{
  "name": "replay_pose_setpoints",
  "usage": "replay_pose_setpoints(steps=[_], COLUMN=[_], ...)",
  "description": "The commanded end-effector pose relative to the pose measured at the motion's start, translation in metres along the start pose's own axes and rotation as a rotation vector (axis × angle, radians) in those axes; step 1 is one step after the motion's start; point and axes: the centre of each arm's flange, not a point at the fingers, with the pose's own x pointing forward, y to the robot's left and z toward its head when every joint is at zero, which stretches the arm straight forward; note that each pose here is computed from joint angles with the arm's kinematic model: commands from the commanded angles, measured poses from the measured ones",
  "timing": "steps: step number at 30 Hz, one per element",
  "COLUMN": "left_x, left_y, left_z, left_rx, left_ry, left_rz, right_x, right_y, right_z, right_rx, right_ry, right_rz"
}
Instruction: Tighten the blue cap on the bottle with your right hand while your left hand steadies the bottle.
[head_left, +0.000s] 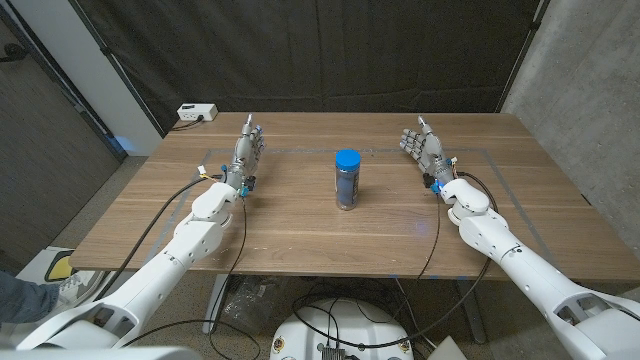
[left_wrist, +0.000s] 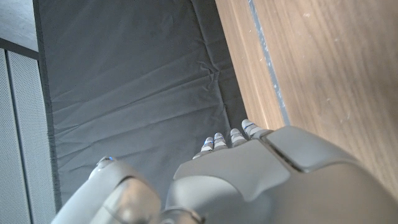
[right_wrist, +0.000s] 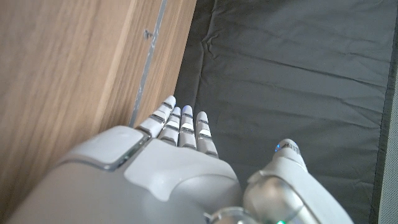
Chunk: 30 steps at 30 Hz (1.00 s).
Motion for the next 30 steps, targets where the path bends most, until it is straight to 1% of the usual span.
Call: replay_pose_setpoints(steps=[1, 4, 7, 13, 19, 22, 26, 29, 30], left_x=[-0.013, -0.017, -0.02, -0.025, -0.032, -0.033, -0.034, -0.032, -0.032], left_y=[-0.008, -0.015, -0.021, -0.034, -0.043, -0.047, -0.055, -0.06, -0.062], left_z=[0.018, 0.024, 0.027, 0.027, 0.025, 0.025, 0.032, 0.034, 0.034], left_rx=[0.09, 0.156, 0.195, 0.247, 0.297, 0.324, 0.389, 0.388, 0.397], left_ry=[-0.055, -0.085, -0.104, -0.071, -0.042, -0.035, -0.018, -0.046, -0.052], left_rz=[0.009, -0.008, -0.033, -0.073, -0.089, -0.136, -0.205, -0.29, -0.306], right_x=[0.004, 0.0, -0.003, -0.011, -0.017, -0.017, -0.017, -0.018, -0.019], right_y=[0.021, 0.023, 0.024, 0.025, 0.032, 0.035, 0.037, 0.038, 0.039], right_z=[-0.008, -0.007, -0.005, 0.004, 0.013, 0.016, 0.02, 0.025, 0.028], right_rx=[0.031, 0.029, 0.029, 0.017, -0.011, -0.012, -0.007, -0.006, -0.013], right_ry=[-0.009, -0.017, -0.028, -0.062, -0.103, -0.121, -0.124, -0.128, -0.133], right_rz=[0.053, 0.054, 0.055, 0.059, 0.067, 0.08, 0.086, 0.089, 0.089])
